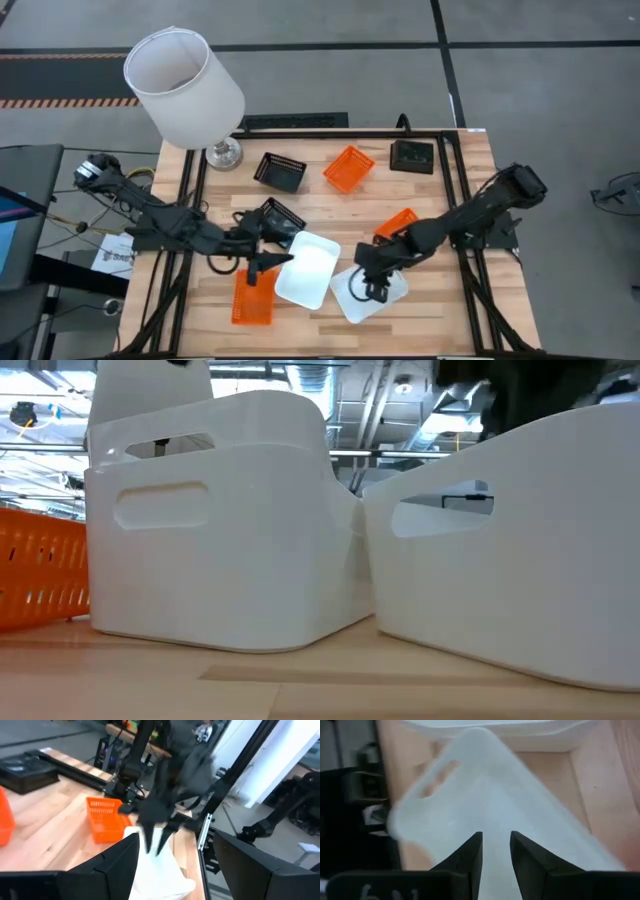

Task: Stack baskets by color
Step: Stack the right white bin on the white bins

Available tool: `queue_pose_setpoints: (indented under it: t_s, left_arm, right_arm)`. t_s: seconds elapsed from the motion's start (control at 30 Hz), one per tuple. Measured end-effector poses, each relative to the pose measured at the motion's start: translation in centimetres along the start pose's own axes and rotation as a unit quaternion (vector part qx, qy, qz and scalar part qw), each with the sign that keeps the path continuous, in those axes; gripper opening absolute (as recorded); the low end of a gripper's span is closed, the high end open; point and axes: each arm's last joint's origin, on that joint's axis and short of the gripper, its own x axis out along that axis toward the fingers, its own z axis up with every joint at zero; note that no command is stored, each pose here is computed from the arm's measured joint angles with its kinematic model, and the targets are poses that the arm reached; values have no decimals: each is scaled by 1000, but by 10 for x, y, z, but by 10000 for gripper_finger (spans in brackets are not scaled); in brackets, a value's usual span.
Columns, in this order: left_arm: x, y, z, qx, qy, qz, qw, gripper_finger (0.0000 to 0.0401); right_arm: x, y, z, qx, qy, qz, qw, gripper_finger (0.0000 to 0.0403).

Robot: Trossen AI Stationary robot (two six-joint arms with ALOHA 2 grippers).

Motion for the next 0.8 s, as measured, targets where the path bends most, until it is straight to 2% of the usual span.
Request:
queue_pose_setpoints:
  t_s: [0.17,0.37,0.57,0.8]
  left_arm:
    - [42,8,3,9,41,4,999,245]
    - [107,5,18,60,129,17,990,245]
    - [166,6,27,106,211,68,969,245]
    - [220,11,12,151,258,65,952,245]
  right_arm:
    - [-40,23,-21,23,-9,39,999,122]
    - [-67,47,-52,21,-51,52,997,121]
    - [-70,61,-75,39,-56,52,996,121]
    - [-54,70,-98,62,-15,25,998,120]
